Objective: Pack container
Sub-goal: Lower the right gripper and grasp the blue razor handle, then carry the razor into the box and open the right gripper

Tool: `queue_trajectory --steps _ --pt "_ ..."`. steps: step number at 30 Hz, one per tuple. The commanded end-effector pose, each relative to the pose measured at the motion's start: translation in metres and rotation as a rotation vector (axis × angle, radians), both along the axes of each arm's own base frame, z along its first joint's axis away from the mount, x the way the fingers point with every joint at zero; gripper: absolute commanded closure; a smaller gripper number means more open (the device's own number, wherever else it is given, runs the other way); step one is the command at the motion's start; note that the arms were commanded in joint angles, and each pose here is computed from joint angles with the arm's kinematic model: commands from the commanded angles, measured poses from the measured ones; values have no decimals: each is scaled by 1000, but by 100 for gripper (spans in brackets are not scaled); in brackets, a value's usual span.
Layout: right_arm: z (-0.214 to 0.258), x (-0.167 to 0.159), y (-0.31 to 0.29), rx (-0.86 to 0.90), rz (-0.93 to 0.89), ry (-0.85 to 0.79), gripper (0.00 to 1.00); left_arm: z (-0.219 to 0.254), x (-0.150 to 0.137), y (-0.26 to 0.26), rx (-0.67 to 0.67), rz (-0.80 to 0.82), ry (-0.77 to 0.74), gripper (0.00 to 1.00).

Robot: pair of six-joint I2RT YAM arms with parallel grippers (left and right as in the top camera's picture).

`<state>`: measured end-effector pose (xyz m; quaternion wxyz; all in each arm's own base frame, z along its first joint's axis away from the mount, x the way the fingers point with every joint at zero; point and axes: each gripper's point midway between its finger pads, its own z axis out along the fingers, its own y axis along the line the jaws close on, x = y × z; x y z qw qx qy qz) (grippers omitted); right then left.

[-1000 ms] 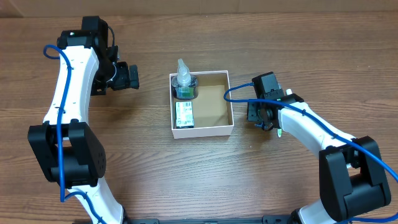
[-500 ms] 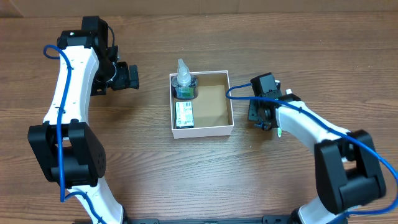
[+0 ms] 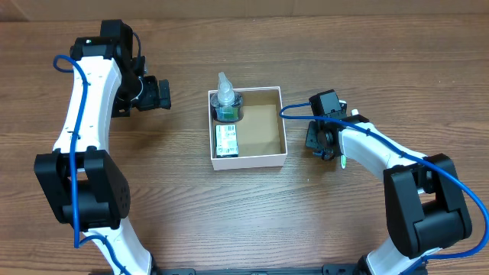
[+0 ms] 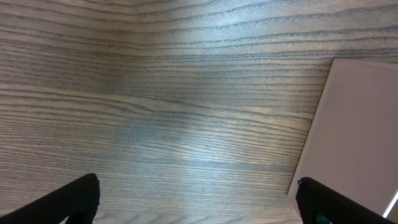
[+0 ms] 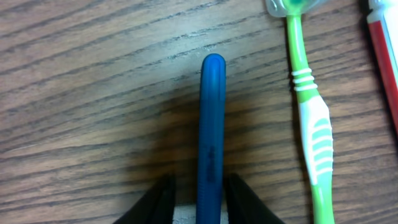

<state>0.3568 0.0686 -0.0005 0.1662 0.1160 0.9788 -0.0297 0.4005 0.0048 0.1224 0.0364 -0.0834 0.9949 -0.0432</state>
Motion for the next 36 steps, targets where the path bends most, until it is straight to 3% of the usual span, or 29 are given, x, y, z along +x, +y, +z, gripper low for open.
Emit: queue_trajectory --steps 1,5,9,15,23,29,36 --pt "-6 -6 -4 5 -17 29 79 6 0 -2 -15 -21 -21 0" --pt "-6 -6 -10 3 -32 35 90 6 0 -2 -15 -21 -21 0" --pt "-6 -7 -15 -2 -40 41 93 6 0 -2 -15 -21 -21 0" --pt "18 2 -21 -34 -48 -1 93 6 0 -2 -15 -21 -21 0" --pt "110 18 -12 -15 -15 -119 93 6 0 -2 -15 -21 -21 0" --pt "148 10 9 2 41 -159 92 6 0 -2 -15 -21 -21 0" --pt "159 -6 61 31 165 -185 92 6 0 -2 -15 -21 -21 0"
